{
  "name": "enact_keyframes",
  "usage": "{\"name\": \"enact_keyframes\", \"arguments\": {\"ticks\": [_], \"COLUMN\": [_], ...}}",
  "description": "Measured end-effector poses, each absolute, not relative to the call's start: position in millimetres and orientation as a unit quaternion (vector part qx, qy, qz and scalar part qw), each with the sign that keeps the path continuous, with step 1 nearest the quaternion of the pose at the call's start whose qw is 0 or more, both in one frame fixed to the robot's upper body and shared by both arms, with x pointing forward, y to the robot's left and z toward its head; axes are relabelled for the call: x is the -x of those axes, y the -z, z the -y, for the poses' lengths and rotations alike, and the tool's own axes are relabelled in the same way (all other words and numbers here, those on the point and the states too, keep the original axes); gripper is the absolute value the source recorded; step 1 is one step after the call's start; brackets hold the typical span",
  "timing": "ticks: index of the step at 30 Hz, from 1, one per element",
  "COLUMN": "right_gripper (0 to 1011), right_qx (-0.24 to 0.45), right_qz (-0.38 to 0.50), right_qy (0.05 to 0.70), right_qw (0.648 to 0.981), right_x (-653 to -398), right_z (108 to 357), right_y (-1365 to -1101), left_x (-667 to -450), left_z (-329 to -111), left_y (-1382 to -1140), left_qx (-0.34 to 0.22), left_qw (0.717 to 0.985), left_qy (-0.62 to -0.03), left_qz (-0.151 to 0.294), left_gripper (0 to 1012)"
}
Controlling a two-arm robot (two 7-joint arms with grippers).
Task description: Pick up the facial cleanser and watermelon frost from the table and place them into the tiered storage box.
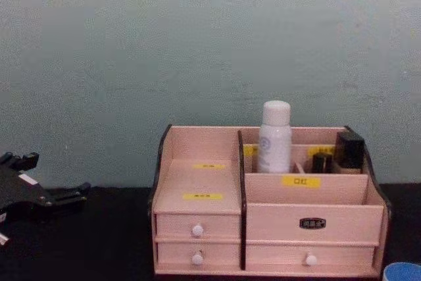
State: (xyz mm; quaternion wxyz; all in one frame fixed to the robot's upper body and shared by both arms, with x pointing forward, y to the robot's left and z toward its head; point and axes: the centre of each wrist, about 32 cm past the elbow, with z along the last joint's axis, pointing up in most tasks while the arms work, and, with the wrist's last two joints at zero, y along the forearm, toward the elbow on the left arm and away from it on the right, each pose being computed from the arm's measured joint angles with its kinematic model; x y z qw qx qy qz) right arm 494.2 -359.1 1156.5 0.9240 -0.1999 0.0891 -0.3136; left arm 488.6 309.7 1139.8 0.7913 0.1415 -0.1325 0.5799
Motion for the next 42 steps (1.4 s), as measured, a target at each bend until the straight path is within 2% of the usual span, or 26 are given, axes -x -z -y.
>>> {"name": "enact_keyframes", "arguments": {"ticks": [21, 28, 29, 32, 42], "right_gripper": [997, 885, 820, 748, 729], "right_qx": [0.199, 0.199, 0.199, 0.198, 0.198], "right_qz": [-0.089, -0.089, -0.089, -0.088, -0.088], "right_qy": [0.314, 0.314, 0.314, 0.314, 0.314], "right_qw": [0.924, 0.924, 0.924, 0.924, 0.924], "right_x": [-494.2, -494.2, -494.2, -494.2, -494.2], "right_z": [359.0, 359.0, 359.0, 359.0, 359.0], "right_y": [-1156.5, -1156.7, -1156.7, -1156.9, -1156.9], "left_x": [-488.6, -488.6, -488.6, -488.6, -488.6], "left_z": [-309.7, -309.7, -309.7, -309.7, -309.6], "left_y": [-1139.8, -1139.8, -1139.8, -1139.8, -1139.8], "left_qx": [-0.142, -0.142, -0.141, -0.141, -0.141], "left_qw": [0.791, 0.791, 0.791, 0.791, 0.791], "left_qy": [-0.58, -0.58, -0.58, -0.58, -0.58], "left_qz": [0.132, 0.132, 0.132, 0.132, 0.132], "left_gripper": [1002, 1001, 1001, 1001, 1001]}}
